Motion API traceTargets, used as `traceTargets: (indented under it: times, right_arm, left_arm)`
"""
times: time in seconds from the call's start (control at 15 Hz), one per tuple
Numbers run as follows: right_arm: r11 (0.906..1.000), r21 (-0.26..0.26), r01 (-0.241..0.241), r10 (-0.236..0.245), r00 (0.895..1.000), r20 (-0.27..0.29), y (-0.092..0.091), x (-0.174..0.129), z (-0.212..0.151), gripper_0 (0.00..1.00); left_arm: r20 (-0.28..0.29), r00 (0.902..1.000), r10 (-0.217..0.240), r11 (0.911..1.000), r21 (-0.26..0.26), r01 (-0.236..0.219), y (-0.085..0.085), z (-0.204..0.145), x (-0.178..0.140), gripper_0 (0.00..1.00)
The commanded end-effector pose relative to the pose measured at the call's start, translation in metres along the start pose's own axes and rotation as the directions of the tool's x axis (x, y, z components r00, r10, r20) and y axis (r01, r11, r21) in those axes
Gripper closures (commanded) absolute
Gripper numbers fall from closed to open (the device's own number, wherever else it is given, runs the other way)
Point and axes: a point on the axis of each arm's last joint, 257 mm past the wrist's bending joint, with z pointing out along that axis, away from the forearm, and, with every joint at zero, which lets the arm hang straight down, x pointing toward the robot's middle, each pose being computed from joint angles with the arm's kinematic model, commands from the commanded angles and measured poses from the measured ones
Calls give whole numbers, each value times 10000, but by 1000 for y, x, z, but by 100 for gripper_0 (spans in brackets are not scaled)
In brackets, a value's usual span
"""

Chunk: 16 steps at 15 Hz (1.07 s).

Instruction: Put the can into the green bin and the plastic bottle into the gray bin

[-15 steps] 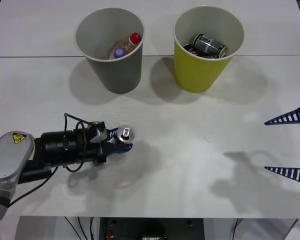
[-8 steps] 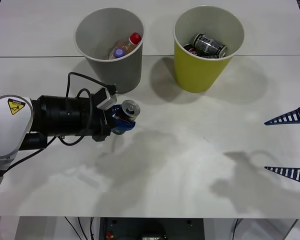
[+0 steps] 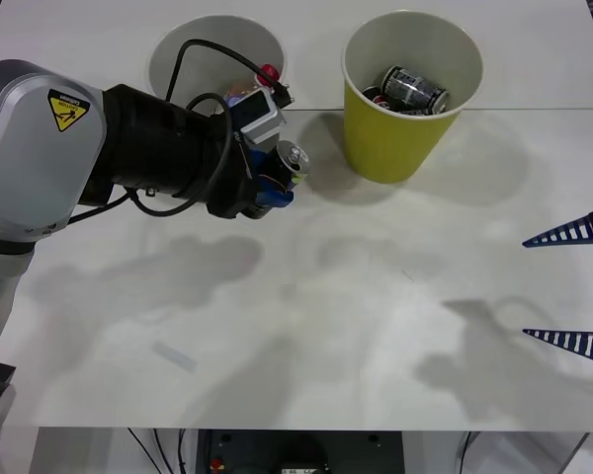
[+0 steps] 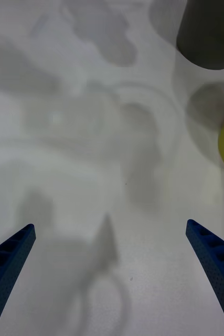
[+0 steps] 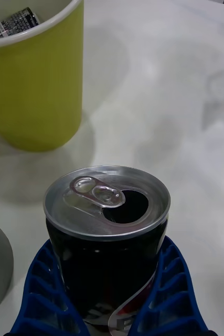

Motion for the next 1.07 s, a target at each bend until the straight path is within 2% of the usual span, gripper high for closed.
traceTargets:
  times: [0.07, 0.33, 0.53, 0.67, 0.8, 0.93, 1.07]
  right_arm:
    - [10000, 0, 0, 0, 10000, 0, 0, 0, 0, 0]
    - [10000, 0, 0, 0, 10000, 0, 0, 0, 0, 0]
    - [10000, 0, 0, 0, 10000, 0, 0, 0, 0, 0]
    - [10000, 0, 0, 0, 10000, 0, 0, 0, 0, 0]
    - [10000, 0, 0, 0, 10000, 0, 0, 0, 0, 0]
    - [10000, 0, 0, 0, 10000, 0, 0, 0, 0, 0]
    - [10000, 0, 0, 0, 10000, 0, 0, 0, 0, 0]
  left_arm:
    - [-177, 9996, -223, 9997, 17, 223, -4, -3, -28, 100]
    - [-417, 9985, -368, 9992, -143, 362, 1, -8, -70, 100]
    - [-612, 9971, -444, 9989, -164, 434, 14, -5, -106, 100]
    - [-1022, 9945, -219, 9996, -203, 199, 25, 4, -130, 100]
    - [-1403, 9899, -182, 9996, -259, 147, 34, 13, -149, 100]
    - [-1437, 9887, -435, 9985, -389, 383, 42, 25, -176, 100]
    - [-1219, 9905, -630, 9966, -611, 559, 51, 35, -197, 100]
